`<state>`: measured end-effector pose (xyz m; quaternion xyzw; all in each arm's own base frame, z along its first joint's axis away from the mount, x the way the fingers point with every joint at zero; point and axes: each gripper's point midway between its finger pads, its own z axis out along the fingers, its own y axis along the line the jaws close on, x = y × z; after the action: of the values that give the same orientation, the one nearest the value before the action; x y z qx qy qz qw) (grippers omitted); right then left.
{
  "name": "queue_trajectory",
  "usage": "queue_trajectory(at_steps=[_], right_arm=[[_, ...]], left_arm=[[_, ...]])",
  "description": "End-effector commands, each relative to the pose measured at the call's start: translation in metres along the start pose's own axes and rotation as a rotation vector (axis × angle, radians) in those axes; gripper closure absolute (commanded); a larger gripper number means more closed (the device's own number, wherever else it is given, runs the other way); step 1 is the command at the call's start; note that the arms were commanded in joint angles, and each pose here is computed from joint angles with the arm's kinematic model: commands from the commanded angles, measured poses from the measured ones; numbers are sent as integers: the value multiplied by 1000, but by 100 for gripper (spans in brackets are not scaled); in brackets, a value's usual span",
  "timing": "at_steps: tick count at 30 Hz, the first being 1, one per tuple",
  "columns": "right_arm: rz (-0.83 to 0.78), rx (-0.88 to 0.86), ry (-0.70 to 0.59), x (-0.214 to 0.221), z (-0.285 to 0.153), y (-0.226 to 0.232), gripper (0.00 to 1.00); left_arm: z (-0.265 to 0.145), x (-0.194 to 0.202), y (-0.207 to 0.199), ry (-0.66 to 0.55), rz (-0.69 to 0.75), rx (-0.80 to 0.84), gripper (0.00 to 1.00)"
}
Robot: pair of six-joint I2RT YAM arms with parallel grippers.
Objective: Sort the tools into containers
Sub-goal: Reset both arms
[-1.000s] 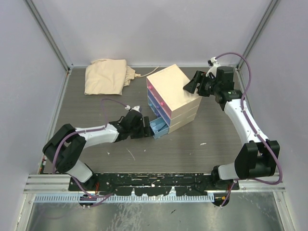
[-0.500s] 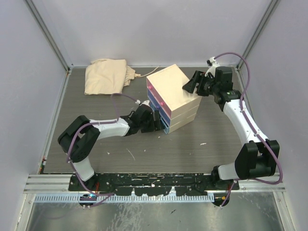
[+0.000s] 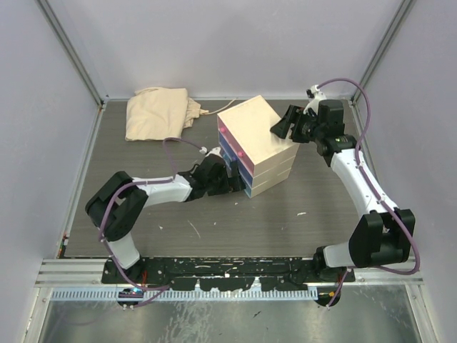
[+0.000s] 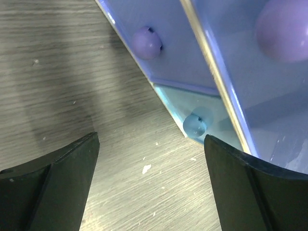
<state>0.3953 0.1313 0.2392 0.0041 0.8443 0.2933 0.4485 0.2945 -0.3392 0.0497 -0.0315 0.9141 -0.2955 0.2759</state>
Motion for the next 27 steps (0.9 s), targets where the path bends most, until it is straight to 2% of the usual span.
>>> queue_trajectory(at_steps=[1, 9, 18, 20, 23, 27], right_arm=[[-14, -4, 30, 15, -9, 15, 28], [-58, 207, -188, -27, -51, -4, 26], [11, 257, -334, -34, -99, 0, 22], [41, 264, -338, -27, -108, 0, 17], [63, 295, -354, -20, -125, -2, 1], [58, 325, -431, -15, -156, -4, 0]], left_arm=[[-30, -23, -13, -115, 29, 51, 8], [-94, -27, 30, -215, 98, -81, 6], [-158, -44, 43, -318, 178, -100, 3], [-172, -49, 46, -347, 182, -120, 2], [-196, -59, 51, -394, 187, -161, 2], [-239, -77, 61, -492, 189, -234, 2]])
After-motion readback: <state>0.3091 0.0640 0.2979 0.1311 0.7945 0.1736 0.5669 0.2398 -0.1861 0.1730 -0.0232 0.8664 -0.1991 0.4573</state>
